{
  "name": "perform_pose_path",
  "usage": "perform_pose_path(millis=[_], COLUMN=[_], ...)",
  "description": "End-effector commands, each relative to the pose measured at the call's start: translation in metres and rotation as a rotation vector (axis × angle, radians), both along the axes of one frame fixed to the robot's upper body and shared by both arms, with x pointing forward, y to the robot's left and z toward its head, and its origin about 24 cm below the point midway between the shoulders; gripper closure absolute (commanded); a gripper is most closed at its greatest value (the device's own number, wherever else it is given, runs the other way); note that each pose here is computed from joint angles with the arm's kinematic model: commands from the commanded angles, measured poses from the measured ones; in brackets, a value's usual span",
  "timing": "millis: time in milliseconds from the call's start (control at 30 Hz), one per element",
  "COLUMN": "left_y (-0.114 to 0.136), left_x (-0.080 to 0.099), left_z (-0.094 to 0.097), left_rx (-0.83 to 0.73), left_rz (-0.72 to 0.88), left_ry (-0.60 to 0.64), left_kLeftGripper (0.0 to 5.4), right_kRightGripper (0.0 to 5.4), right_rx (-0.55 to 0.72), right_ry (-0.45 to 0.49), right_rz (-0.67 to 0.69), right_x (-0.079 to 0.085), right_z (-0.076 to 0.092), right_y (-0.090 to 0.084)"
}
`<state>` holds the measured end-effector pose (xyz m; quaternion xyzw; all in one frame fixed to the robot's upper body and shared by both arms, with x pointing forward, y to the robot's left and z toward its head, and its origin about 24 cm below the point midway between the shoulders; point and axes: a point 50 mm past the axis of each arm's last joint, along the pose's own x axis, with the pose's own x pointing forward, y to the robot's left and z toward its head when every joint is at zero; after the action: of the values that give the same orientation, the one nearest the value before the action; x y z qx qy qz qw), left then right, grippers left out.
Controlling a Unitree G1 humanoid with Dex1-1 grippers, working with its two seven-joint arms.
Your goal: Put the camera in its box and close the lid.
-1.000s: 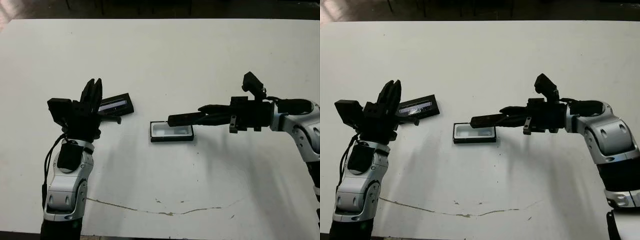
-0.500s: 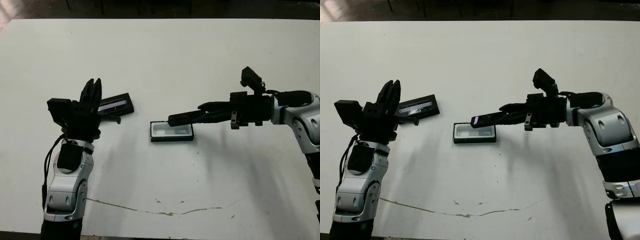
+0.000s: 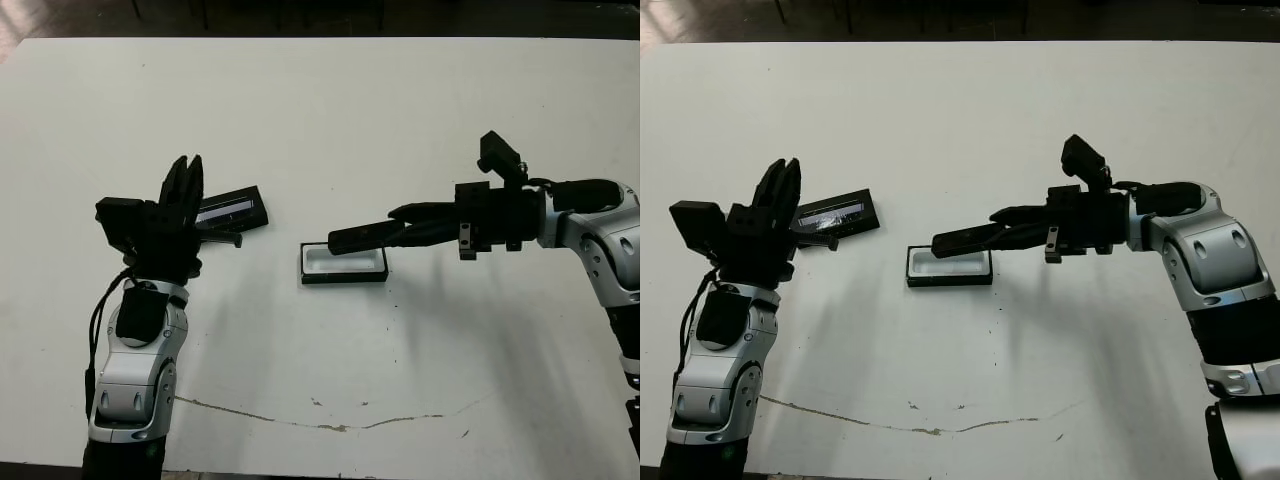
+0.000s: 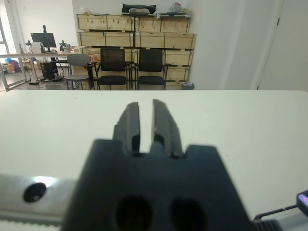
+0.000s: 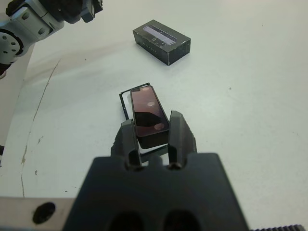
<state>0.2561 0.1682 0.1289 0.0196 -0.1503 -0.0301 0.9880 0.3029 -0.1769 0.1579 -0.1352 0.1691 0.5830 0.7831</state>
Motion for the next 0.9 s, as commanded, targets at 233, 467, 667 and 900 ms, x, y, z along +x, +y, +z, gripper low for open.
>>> perform_pose_path(millis=[233,467,667,900], left_y=[0.003,0.003,0.003,0.003], left_x=[-0.001,-0.002,-0.003,-0.003], left_z=[-0.01,-0.009,-0.009,-0.01], left_rx=[0.006,-0.001,0.0,-0.007], left_rz=[0.018,0.024,0.022,0.023], left_ry=[0.045,0.048,0.044,0.05], left_kLeftGripper=[5.4,5.4,5.4,5.4], right_kRightGripper=[5.4,5.4,5.4,5.4], right_rx=[-0.062,-0.105,-0.124,-0.15], right_ry=[0.006,-0.017,-0.01,-0.02], right_rz=[0.004,0.027,0.04,0.045], right_x=[0.002,0.004,0.003,0.002], right_z=[-0.009,-0.016,-0.021,-0.022], right_y=[0.001,0.005,0.007,0.009])
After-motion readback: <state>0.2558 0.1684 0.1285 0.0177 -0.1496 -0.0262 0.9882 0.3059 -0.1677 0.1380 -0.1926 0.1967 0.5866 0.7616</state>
